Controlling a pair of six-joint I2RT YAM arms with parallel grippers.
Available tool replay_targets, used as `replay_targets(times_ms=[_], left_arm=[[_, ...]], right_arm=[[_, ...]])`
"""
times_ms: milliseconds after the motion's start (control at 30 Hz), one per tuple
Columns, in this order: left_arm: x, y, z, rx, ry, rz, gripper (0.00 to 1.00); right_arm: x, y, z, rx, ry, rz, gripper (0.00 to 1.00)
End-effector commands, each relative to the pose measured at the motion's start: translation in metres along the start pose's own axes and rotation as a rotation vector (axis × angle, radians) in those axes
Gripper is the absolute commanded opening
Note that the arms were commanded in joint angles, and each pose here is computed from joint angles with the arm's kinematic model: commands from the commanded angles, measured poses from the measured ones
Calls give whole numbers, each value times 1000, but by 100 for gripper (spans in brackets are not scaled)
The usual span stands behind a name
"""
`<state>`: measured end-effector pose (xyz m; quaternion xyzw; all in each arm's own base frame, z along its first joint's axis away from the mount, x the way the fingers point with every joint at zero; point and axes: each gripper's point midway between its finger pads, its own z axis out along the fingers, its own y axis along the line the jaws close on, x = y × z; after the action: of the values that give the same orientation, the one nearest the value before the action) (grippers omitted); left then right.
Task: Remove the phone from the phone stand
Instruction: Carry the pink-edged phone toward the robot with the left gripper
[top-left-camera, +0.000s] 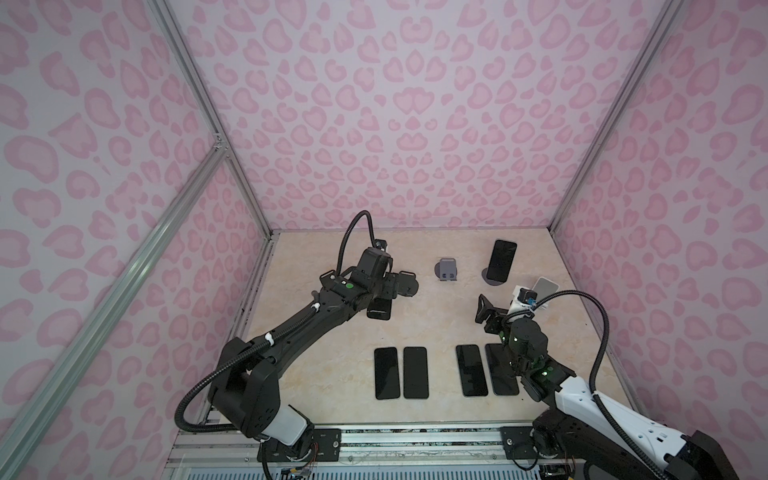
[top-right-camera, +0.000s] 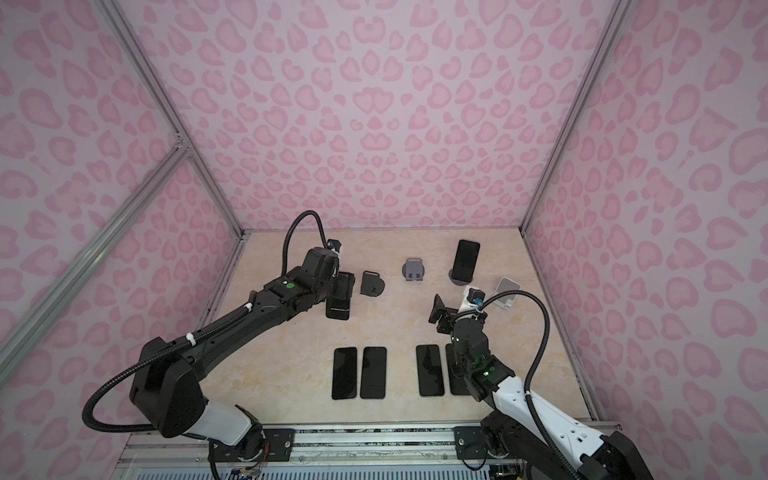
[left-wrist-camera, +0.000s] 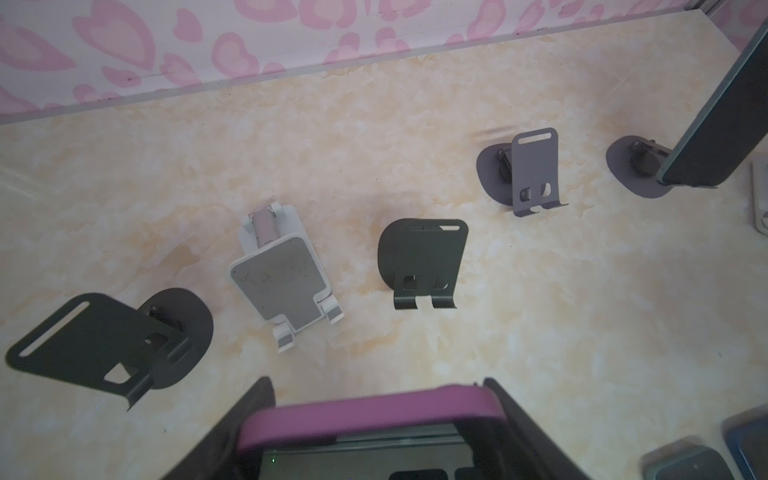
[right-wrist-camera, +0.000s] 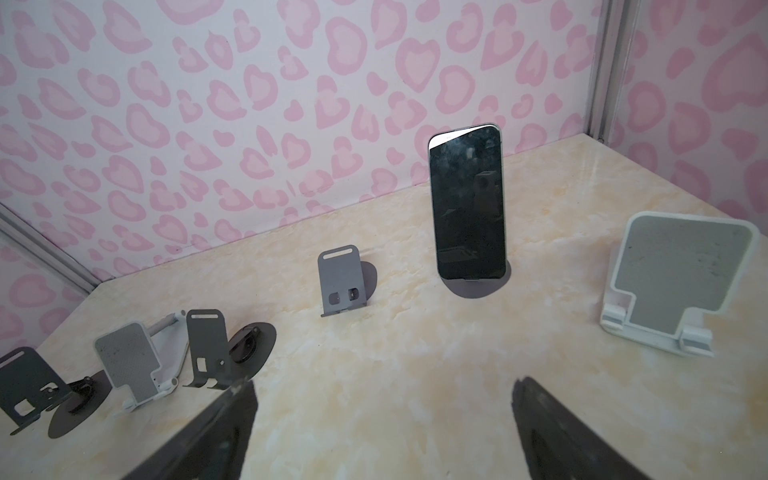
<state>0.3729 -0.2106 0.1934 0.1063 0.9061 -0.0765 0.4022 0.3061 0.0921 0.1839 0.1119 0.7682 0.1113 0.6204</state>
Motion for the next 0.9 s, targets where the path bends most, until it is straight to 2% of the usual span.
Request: replay_targets(times_ms=[0,500,867], left_arm=[[1,7,-13,-10,-32,-37,51],[48,51,-81,-86,-62,-122,50],[86,72,-95,-138,-27,-168,49]], right_arm=[[-5,5,0,-20,-13,2,98],[0,6,4,-21,-1,2,98],[0,5,2,-22,-3,18,98]])
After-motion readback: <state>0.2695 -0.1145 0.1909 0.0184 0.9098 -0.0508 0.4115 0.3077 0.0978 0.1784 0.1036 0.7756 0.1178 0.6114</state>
